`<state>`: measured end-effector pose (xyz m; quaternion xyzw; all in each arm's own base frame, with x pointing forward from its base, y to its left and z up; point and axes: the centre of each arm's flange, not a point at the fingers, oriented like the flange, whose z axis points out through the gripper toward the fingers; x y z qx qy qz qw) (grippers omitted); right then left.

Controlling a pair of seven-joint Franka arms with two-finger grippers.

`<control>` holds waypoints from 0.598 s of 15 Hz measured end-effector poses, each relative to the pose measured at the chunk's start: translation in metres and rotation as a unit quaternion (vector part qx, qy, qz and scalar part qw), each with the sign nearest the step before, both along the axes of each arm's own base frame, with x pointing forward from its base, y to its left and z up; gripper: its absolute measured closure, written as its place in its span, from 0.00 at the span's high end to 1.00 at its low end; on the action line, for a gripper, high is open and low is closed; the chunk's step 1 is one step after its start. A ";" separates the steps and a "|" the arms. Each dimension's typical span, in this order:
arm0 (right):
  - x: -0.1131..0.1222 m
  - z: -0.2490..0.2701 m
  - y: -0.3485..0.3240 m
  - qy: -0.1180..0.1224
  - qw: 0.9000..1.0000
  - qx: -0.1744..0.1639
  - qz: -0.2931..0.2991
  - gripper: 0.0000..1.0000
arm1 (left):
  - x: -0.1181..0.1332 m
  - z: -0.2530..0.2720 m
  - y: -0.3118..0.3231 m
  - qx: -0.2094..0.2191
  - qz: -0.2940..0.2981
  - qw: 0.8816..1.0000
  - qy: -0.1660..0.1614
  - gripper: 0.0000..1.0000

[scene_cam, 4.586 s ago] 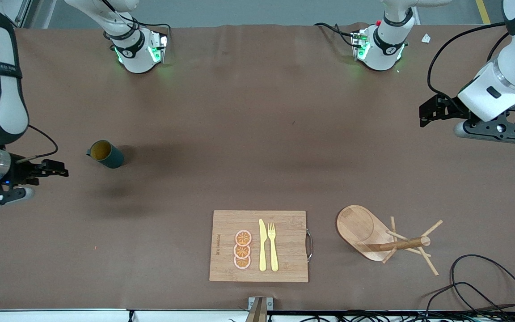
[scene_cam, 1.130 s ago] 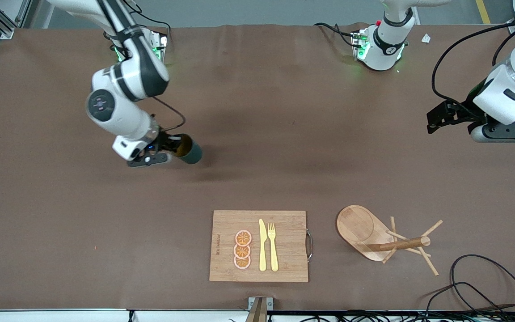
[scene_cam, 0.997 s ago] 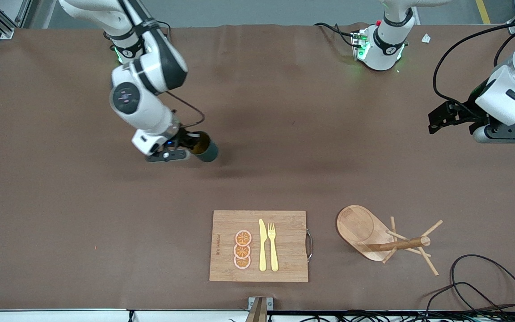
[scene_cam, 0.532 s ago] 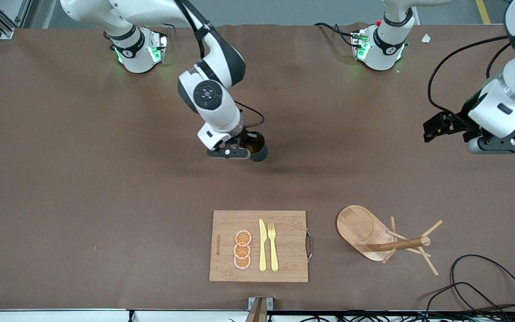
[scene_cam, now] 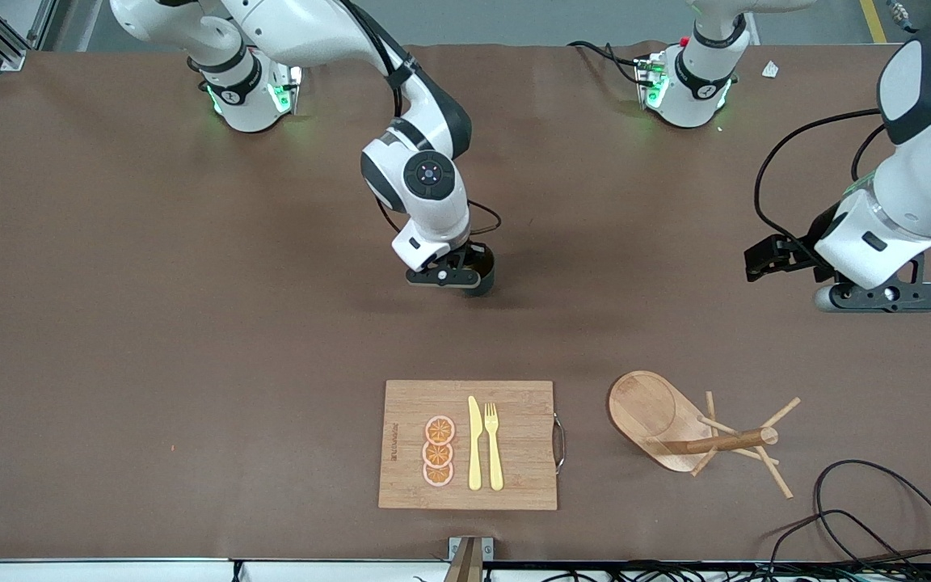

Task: Pass cup and hang on rack
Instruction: 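Carry the mug to mid-table with the right gripper while the left gripper approaches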

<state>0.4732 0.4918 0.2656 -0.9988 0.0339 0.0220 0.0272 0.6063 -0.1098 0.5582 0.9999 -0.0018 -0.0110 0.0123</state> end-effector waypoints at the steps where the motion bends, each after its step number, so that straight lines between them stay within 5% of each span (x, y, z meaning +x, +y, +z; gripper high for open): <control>1: 0.000 0.000 0.000 0.000 1.000 0.000 -0.001 0.04 | 0.000 -0.002 -0.004 0.000 0.010 1.000 0.002 1.00; 9: -0.004 -0.008 0.009 -0.001 1.000 -0.006 -0.014 0.04 | 0.004 -0.029 -0.075 -0.004 0.067 0.998 0.003 1.00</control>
